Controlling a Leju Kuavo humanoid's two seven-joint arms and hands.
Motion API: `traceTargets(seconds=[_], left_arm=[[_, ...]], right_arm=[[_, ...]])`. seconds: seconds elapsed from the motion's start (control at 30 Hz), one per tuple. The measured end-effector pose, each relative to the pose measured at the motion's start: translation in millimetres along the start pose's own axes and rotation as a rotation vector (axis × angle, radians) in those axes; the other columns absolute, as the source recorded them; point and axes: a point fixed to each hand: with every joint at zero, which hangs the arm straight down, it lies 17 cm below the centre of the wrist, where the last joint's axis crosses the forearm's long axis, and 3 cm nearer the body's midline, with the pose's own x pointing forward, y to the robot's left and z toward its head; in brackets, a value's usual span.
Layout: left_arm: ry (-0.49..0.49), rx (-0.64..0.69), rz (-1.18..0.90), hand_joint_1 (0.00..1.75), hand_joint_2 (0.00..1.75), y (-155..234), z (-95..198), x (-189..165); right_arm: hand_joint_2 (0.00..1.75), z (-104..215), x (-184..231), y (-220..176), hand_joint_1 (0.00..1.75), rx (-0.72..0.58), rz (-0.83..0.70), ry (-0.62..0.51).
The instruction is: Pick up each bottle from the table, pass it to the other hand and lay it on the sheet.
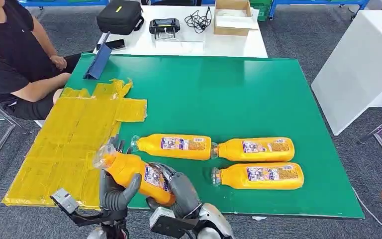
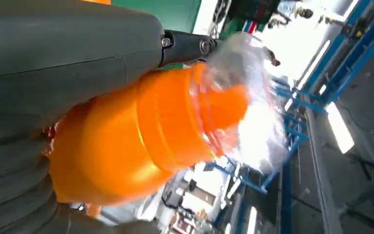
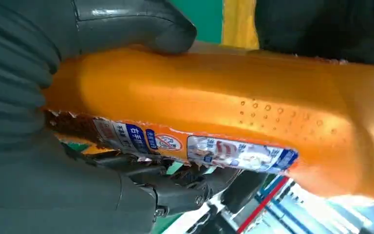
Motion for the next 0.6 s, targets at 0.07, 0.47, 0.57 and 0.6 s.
traceTargets(seconds=[0.07, 0.47, 0.57, 0.6], left_arm=[[0.002, 0.006, -0.039, 1.75, 1.75, 1.7, 0.0, -2.7], [0.007, 0.002, -0.099, 1.75, 1.75, 2.5, -0.4, -8.5], [0.008, -0.002, -0.102, 1.75, 1.75, 1.9, -1.0, -9.5], [0.008, -0.003, -0.102, 1.75, 1.75, 1.8, -1.4, -9.8]], right_arm=[[1.75, -2.6, 1.4, 4.4, 1.75, 0.018, 0.009, -0.004], [1.75, -7.6, 0.5, 10.8, 1.75, 0.039, 0.021, 0.002], [1.75, -8.0, 0.0, 10.1, 1.75, 0.034, 0.021, 0.005], [1.75, -8.0, -0.3, 9.7, 1.75, 0.032, 0.022, 0.006]])
